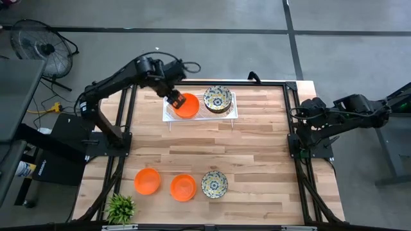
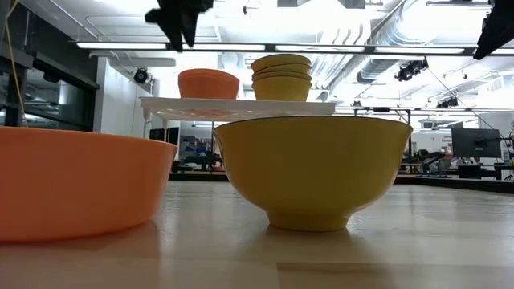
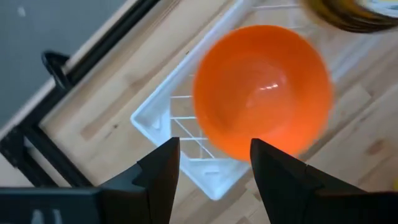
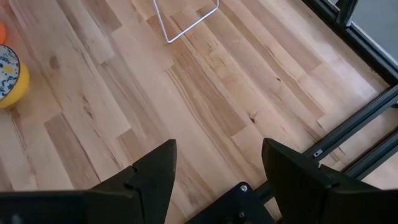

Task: Pick & Place Mini bowls
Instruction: Stack the white patterned bowl on the other white patterned bowls on the shelf

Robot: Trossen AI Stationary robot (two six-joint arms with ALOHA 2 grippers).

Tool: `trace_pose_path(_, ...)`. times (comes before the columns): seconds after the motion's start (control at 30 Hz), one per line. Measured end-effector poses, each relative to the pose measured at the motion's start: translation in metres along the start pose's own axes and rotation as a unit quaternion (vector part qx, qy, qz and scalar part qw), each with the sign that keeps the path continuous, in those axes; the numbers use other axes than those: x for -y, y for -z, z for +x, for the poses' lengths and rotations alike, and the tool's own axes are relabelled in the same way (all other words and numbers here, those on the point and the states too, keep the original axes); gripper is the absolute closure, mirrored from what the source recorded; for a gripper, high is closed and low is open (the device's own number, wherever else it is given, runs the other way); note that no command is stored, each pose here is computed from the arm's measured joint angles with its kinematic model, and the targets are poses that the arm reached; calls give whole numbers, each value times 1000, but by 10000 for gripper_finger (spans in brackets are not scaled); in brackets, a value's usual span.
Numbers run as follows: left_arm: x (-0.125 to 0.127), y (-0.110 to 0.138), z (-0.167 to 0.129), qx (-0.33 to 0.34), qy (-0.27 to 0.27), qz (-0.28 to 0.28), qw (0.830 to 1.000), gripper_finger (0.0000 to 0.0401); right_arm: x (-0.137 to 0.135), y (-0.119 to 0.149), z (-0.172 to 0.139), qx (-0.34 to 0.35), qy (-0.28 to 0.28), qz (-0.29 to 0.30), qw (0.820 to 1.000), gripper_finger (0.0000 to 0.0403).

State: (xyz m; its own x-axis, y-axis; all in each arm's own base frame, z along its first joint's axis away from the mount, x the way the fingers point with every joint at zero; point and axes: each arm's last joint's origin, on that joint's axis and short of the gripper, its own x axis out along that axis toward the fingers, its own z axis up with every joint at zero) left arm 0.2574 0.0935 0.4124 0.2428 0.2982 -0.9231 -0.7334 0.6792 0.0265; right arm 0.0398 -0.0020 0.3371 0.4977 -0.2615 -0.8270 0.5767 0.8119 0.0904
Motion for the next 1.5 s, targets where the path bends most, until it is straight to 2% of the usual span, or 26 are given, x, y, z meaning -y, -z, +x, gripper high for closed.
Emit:
trace_pose_path(0.2,44,29,-21,58,-1,81,995,210,0,0,0,-4,-4,20,1000,178)
trace_pose_path(0.33,74,51,-33,107,-8,106,989,210,0,0,0,-8,-8,22,1000,178)
trace_pose_path(0.63,106,90,-54,174,-10,146,974,210,-1,0,0,-12,-12,39,999,178)
trace_pose_path(0.77,116,98,-59,189,20,154,970,210,-2,-1,0,-10,-21,46,999,178)
trace_pose_path(0.87,127,102,-65,210,65,166,961,210,-3,-1,0,-9,-22,44,999,178)
trace_pose_path(1.0,146,103,-76,265,127,196,936,210,-2,-1,0,-5,-18,45,999,178)
trace_pose_path(1.1,162,102,-68,297,159,208,918,210,-2,-1,0,-4,-17,46,999,178)
trace_pose_path(1.2,174,104,-50,311,169,213,911,210,-2,-1,0,-4,-17,47,999,178)
trace_pose_path(1.37,172,114,-28,327,197,193,904,210,-3,-1,0,-6,-18,50,999,178)
trace_pose_path(1.43,171,116,-20,346,212,178,897,210,-4,-2,1,-8,-18,54,998,178)
trace_pose_path(1.5,163,121,-12,357,216,168,893,210,-5,-3,2,-13,-16,53,998,178)
